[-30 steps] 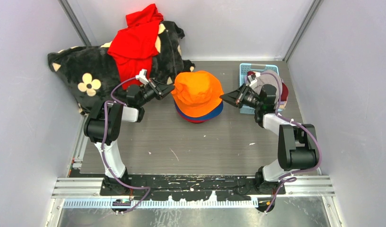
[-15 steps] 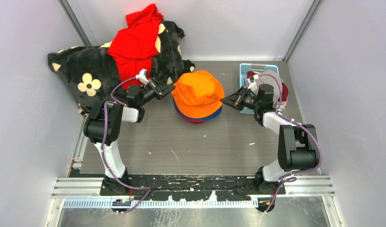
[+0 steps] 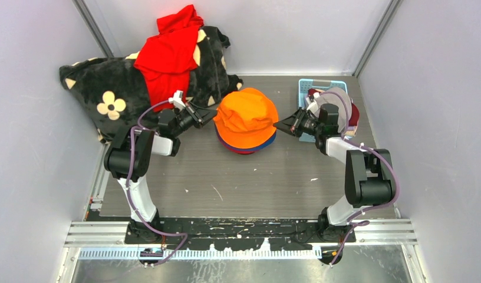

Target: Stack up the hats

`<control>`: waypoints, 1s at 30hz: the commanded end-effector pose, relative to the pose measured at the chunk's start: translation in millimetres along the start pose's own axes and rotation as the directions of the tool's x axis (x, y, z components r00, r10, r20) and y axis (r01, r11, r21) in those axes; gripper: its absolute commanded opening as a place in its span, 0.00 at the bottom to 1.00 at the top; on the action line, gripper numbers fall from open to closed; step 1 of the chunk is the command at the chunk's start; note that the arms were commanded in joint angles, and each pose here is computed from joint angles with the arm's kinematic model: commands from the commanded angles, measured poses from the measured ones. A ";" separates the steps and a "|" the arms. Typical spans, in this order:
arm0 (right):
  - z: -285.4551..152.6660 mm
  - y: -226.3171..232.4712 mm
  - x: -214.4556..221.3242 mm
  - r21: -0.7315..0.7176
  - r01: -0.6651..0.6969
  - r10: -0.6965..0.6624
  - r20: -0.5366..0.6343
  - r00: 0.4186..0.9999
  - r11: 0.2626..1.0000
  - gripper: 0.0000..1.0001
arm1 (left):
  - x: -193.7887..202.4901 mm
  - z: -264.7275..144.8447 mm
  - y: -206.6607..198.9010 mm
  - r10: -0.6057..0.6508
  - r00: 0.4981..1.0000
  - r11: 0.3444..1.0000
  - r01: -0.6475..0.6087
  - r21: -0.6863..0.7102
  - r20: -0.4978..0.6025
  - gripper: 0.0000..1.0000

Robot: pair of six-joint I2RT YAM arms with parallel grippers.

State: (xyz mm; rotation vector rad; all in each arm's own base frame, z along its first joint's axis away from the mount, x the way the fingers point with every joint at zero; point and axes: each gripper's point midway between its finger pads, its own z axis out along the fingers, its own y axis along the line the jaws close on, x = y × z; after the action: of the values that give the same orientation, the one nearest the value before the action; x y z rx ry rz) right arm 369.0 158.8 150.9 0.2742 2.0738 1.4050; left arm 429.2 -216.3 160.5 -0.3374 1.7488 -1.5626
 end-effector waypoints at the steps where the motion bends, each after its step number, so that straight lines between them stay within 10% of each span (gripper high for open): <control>1: 2.1 -20.0 -1.8 0.058 -0.002 0.002 0.009 1.000 0.998 0.01 | -3.6 -8.0 28.4 0.024 0.999 0.994 -0.021 -0.110 0.028 0.00; 30: -2.8 16.8 66.0 0.067 0.067 -0.061 -0.081 0.995 0.995 0.01 | -14.1 115.1 5.0 0.074 0.992 0.993 -0.084 -0.088 -0.104 0.00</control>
State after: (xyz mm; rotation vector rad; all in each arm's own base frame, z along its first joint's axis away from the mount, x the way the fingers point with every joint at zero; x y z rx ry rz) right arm 328.7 190.2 144.8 0.2095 2.1528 1.3467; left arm 506.5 -284.3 169.5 -0.2311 1.8648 -1.4984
